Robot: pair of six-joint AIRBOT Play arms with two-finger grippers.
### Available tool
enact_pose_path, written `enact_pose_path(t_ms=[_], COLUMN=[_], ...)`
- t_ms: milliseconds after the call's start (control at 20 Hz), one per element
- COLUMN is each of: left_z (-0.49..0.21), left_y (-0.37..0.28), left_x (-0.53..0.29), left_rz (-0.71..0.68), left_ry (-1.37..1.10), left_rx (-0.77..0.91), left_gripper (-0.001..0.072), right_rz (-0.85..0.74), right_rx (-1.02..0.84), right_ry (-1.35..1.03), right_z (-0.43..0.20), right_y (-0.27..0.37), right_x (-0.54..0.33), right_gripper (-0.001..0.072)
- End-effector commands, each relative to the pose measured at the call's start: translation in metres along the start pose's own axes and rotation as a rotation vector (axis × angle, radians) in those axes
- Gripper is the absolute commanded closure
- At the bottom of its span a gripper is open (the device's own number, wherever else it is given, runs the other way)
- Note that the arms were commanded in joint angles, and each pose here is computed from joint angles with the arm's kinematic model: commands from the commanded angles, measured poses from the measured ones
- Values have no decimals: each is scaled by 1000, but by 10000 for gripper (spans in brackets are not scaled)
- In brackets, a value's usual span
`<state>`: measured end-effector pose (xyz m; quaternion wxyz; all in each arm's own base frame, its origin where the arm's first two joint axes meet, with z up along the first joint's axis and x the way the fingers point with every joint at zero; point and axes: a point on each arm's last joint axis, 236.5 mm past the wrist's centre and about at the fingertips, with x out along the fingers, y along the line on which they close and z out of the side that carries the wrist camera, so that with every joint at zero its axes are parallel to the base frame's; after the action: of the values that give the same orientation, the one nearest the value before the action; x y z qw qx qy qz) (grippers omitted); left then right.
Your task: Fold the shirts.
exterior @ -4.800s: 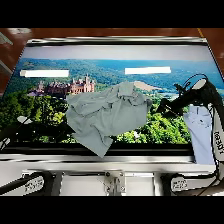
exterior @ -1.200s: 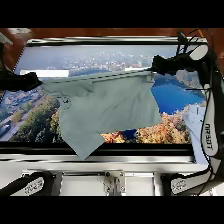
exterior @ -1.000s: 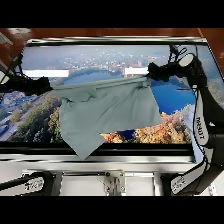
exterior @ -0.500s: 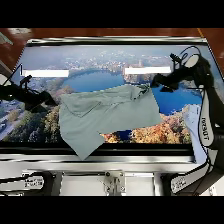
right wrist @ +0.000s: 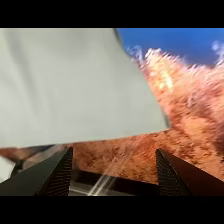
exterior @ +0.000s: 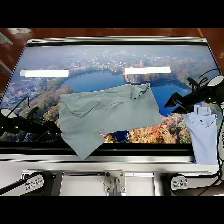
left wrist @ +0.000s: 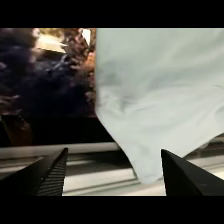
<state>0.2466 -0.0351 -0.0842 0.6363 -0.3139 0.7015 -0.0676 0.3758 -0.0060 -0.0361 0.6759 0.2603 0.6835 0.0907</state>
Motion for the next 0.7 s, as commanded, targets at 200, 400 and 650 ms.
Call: enact_pose_path(t_ms=[200,400,650], left_z=[20,22,35], left_y=[-3,-3,-35], left_x=[24,41,54], left_rz=[-61,-74,-173], left_ry=[-99,-70,-101], left_rx=[-56,-91,-111], left_gripper=[7,9,380], right_rz=[50,53,11], right_rx=[-41,-40,18], right_ry=[16,23,8], right_z=[-13,-14,-10], right_y=[11,11,1], right_x=[23,23,24], right_gripper=[101,101,100])
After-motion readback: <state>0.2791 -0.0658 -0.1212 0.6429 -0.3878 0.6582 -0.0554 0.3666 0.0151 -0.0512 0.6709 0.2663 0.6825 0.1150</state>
